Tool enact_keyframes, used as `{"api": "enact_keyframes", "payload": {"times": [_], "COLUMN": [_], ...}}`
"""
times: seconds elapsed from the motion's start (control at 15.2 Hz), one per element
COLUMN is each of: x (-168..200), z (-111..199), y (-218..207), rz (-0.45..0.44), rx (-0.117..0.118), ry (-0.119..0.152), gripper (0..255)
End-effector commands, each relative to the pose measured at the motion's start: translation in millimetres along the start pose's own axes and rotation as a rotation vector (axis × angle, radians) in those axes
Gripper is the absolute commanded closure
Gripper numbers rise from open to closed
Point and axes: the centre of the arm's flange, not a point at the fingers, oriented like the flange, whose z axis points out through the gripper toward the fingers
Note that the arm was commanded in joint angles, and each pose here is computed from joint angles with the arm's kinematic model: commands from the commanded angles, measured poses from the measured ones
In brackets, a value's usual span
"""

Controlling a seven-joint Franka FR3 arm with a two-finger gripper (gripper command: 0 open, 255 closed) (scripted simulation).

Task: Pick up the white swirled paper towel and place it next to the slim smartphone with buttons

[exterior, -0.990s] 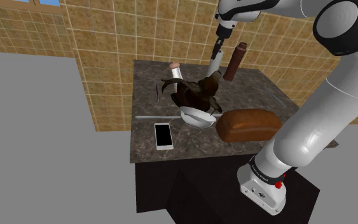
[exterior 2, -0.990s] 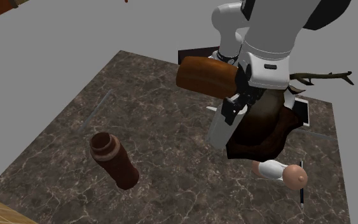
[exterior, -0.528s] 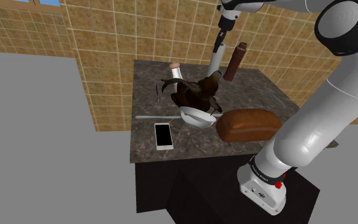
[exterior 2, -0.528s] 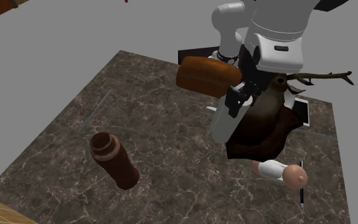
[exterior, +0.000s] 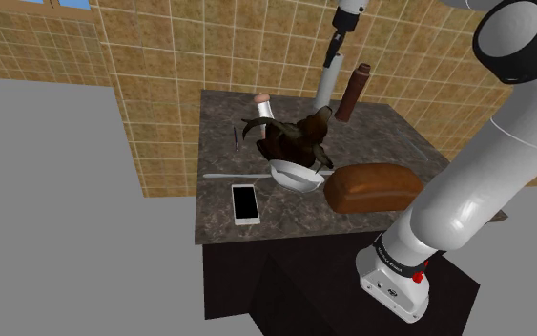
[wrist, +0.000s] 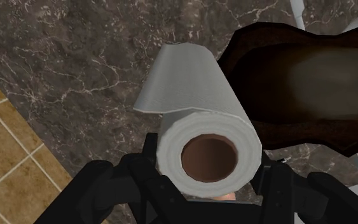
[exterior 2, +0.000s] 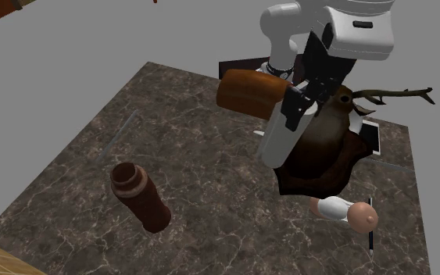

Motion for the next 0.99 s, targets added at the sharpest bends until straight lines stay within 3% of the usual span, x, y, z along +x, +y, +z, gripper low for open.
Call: {"api": "enact_keyframes", "payload": {"times": [0.0, 0.92], "x": [2, 7], "z": [-10, -84], "y": [2, 8], "rz": [0.0, 0.0], "rx": [0.0, 0.0], "ry": [0.0, 0.0], "gripper": [255, 255]}}
